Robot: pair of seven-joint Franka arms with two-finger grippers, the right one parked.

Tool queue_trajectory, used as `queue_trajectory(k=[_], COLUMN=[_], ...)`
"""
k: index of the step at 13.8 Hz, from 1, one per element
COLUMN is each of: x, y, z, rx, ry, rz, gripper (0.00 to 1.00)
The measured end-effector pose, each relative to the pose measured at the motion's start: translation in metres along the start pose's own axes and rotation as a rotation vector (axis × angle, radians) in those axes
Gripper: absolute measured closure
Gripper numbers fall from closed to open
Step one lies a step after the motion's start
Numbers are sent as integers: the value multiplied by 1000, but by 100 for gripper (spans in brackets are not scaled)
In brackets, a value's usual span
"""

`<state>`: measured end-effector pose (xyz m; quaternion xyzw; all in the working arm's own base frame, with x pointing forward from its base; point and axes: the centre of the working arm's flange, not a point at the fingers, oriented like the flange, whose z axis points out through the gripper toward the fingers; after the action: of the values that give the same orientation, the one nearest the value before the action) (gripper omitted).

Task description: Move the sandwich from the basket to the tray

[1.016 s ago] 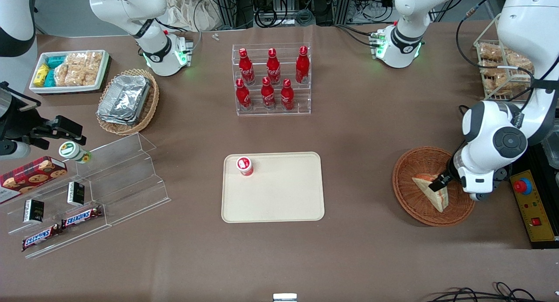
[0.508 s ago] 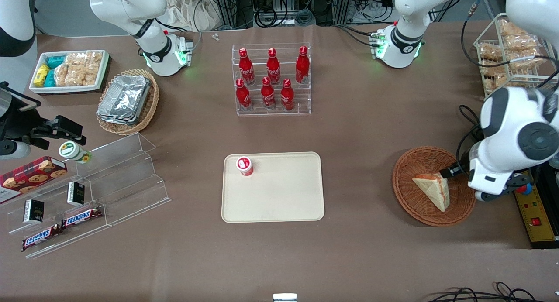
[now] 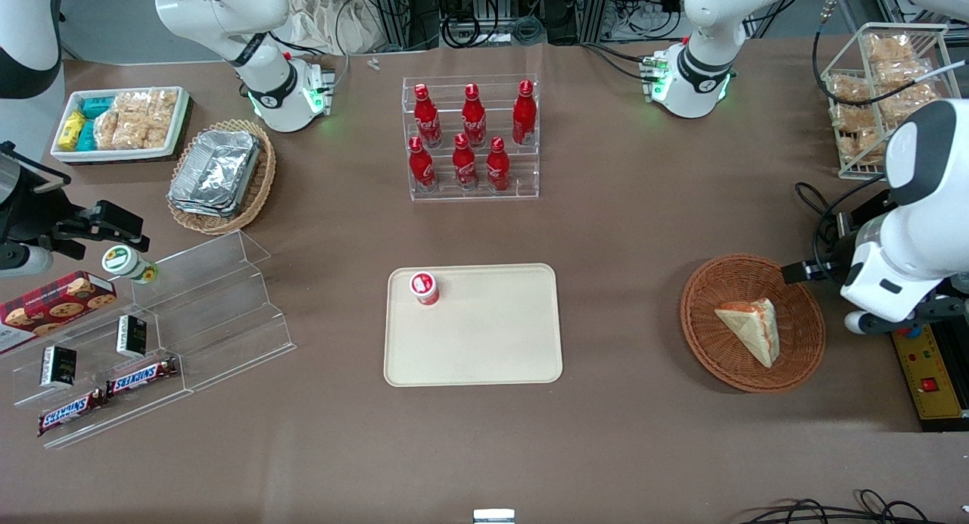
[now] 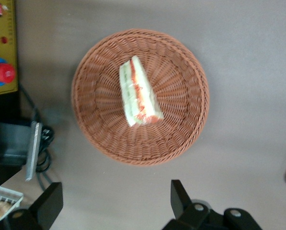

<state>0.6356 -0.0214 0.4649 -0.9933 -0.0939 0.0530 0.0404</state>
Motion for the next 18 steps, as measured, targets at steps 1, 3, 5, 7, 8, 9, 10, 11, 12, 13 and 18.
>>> queue_trajectory(k=[1,3,5,7,8,9,10,11,12,13,18], x=[6,16,24,31,34,34,33,30,27,24,19], y=[2,1,-7,-26,-32,-34,-33,-30,-28,-27,-30], z=[20,67,107,136,147,158,168,176,183,188,219], rx=[-18,-62,-84,-88,-91,-98,-106,-112,-114,-114,-131], ry=[24,55,38,15,10,11,14,16,13,8,4], rz=[-39,-167,-271,-344,-371,-392,-410,-422,-429,-433,-470], gripper=[0,0,0,0,0,0,0,0,0,0,0])
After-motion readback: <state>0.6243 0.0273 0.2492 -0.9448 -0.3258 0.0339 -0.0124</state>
